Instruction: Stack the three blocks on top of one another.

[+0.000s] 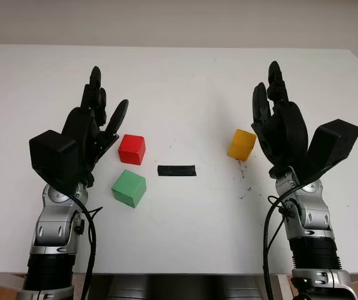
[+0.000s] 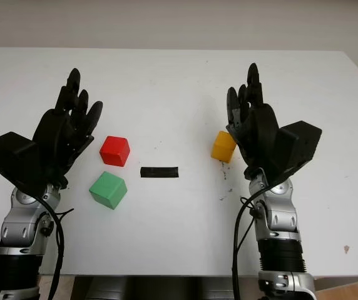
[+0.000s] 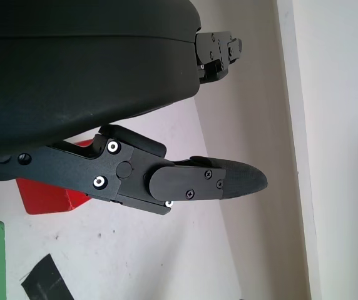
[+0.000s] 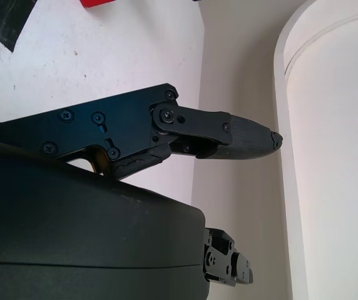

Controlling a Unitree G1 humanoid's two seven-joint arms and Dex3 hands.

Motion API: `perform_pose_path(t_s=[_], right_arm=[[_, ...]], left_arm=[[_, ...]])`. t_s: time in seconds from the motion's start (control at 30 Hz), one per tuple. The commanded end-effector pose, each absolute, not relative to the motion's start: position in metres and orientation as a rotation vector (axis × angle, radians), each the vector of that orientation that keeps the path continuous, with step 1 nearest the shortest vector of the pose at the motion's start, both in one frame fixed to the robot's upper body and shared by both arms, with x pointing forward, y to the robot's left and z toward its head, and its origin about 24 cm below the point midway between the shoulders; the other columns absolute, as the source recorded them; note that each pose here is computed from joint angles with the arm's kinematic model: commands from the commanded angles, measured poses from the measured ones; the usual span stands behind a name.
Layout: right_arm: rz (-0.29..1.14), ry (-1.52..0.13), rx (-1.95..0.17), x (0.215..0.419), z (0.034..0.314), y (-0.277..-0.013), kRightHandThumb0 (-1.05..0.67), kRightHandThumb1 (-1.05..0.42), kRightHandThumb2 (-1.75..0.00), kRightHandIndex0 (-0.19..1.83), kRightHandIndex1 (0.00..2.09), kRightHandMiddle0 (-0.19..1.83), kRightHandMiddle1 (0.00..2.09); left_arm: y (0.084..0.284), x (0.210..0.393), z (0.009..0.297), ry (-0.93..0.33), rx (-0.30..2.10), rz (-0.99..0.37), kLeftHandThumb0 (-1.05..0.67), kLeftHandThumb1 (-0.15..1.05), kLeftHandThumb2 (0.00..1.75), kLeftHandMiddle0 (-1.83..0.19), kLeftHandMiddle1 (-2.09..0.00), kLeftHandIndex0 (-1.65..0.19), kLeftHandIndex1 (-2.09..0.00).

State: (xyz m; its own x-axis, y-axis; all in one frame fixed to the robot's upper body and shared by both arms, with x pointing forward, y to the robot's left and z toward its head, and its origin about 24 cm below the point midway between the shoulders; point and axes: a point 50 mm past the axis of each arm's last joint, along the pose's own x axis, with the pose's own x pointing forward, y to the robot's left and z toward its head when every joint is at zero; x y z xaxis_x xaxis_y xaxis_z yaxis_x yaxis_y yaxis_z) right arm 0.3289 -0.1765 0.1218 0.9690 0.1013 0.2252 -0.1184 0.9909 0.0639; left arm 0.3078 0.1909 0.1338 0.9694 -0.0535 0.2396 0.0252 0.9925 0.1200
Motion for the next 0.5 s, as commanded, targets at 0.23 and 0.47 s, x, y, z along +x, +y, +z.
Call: perform_pose_path(t_s=[0.23,0.47], right_arm=[[0.115,-0.245,0.064,0.3297,0.1251,-0.1818,-0.64,-1.05,-0.51,-0.19,0.00,-0.19,0.00],[0.116,-0.248,0.062,0.3318,0.1273,-0.1850,-0.63,-1.05,-0.51,-0.19,0.00,-0.19,0.00]], left_arm=[[0.1892,0.3122,0.1412,-0.266,0.111,-0.057,-0.60,1.05,0.34,0.12,-0.06,0.12,-0.06],[0.1910,0.3162,0.1493,-0.288,0.136,-0.066,-0.60,1.05,0.32,0.08,-0.07,0.09,-0.07]])
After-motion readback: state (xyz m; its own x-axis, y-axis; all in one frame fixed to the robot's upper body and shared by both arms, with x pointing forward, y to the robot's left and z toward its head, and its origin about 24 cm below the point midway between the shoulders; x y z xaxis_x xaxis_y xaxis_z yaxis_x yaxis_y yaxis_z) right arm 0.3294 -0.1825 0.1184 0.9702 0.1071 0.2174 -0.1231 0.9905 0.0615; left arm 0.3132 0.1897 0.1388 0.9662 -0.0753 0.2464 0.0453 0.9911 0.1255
